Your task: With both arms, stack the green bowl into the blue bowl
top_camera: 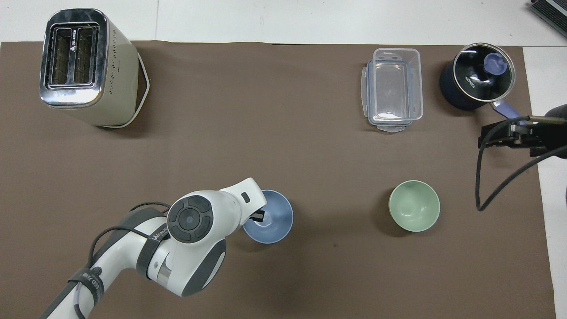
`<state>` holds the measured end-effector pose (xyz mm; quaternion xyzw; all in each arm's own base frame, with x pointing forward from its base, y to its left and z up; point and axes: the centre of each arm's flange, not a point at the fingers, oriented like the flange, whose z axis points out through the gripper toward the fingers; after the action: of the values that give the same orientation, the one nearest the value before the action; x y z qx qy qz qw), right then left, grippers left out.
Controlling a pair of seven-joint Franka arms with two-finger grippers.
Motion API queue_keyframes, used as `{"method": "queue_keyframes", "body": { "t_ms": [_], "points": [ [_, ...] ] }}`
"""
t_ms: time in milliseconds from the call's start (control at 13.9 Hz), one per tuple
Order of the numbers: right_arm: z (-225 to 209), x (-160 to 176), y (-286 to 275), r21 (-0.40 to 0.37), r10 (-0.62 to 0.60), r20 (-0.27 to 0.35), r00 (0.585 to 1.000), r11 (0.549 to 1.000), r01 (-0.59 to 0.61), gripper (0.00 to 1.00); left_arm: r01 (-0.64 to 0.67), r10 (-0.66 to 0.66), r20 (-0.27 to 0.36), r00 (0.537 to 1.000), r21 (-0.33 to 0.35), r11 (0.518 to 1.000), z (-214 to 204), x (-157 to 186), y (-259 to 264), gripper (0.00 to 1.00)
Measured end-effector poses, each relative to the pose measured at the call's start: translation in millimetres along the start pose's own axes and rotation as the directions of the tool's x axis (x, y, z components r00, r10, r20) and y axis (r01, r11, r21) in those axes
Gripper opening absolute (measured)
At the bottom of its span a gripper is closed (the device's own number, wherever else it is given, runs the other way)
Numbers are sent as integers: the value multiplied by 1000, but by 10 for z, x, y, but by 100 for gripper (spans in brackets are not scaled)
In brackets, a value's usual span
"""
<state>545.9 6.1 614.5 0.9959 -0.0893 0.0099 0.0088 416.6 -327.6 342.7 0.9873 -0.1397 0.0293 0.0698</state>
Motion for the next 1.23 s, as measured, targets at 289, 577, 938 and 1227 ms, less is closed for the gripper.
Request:
{"method": "queue_keyframes", "body": {
  "t_ms": [289, 577, 938, 1227],
  "points": [
    [554, -57, 12, -11, 1, 48, 999, 1000, -1, 100, 36, -36, -11, 999, -1, 999, -32, 55, -78, 54],
    [1465, -118, 208, -12, -5, 72, 997, 1000, 5, 100, 163, -163, -18, 986, 4, 987, -293, 385, -668, 100],
    [2292, -435, 270, -20, -9, 139, 990, 1000, 12, 100, 320, -320, -21, 947, 6, 947, -920, 788, -1550, 100],
    [2697, -561, 260, -15, -16, 136, 991, 1000, 19, 96, 301, -301, 10, 954, 13, 954, -1510, 908, -2259, 100]
  ]
}}
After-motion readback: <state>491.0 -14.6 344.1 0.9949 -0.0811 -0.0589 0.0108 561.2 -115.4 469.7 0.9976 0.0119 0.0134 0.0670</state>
